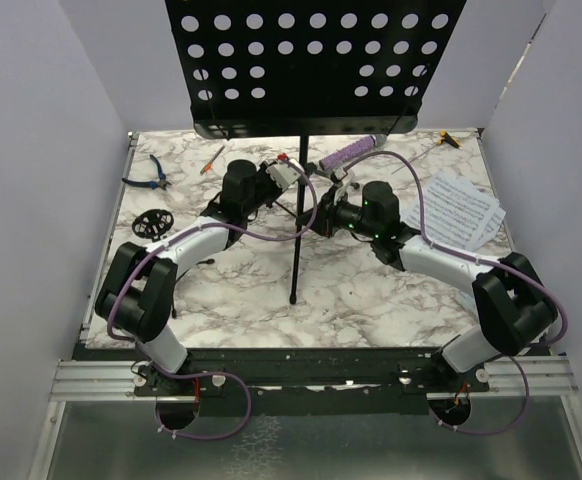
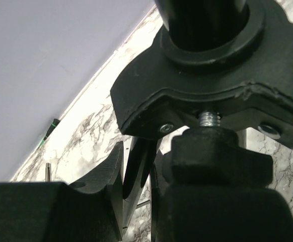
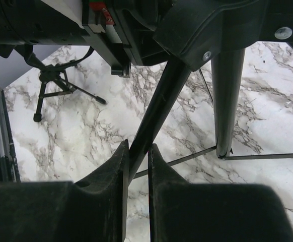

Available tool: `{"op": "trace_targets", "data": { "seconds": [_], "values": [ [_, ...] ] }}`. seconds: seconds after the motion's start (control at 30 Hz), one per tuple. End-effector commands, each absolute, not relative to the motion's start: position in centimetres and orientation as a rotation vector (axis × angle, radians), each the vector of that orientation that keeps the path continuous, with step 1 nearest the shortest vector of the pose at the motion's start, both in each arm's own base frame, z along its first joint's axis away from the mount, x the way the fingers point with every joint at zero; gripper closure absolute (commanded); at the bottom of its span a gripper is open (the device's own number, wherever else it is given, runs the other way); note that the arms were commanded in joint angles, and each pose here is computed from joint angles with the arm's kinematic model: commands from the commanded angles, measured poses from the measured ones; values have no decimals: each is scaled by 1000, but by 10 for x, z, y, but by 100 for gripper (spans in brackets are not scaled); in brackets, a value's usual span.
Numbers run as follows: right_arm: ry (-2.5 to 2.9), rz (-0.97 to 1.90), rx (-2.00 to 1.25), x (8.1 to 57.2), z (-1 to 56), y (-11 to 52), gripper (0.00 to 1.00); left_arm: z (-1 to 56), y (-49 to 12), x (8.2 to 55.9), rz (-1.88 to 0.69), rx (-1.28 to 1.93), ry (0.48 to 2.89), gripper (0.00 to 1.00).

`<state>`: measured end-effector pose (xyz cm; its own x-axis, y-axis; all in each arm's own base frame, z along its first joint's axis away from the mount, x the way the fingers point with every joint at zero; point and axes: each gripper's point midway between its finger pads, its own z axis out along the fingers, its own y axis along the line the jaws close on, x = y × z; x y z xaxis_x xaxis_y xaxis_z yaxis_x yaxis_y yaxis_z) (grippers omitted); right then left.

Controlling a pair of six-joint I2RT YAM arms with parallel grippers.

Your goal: Set up the instrument practice props

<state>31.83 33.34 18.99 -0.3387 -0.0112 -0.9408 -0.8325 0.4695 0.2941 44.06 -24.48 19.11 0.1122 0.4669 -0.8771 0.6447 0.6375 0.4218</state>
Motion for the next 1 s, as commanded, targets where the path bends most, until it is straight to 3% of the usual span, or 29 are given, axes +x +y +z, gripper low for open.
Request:
{"op": "trace_targets", "data": {
  "seconds": [0.0,0.23,0.33,0.37,0.43,0.47,0.67,0.7,0.73,0.97],
  "values": [
    [1745,1487,-1144,190,165,388,100,181,-304,423,-495,912,1584,100],
    [1778,1430,-1117,199,163,389,99,180,-298,424,-483,892,1599,100],
    [1798,1392,-1103,203,163,386,93,182,-293,426,-457,863,1610,99],
    [1801,1380,-1096,204,163,386,84,184,-291,426,-456,850,1612,88],
    [1802,1365,-1088,205,165,384,72,189,-288,426,-453,828,1612,57],
    [1799,1359,-1085,206,166,384,67,192,-287,425,-451,817,1611,48],
    [1796,1311,-1049,211,173,380,45,211,-263,422,-390,671,1633,23],
    [1790,1306,-1046,211,176,380,43,215,-258,420,-384,646,1633,9],
    [1793,1297,-1039,212,176,379,41,218,-254,417,-379,623,1635,2],
    [1839,1213,-959,221,172,369,29,234,-213,391,-319,443,1640,1]
  ]
}}
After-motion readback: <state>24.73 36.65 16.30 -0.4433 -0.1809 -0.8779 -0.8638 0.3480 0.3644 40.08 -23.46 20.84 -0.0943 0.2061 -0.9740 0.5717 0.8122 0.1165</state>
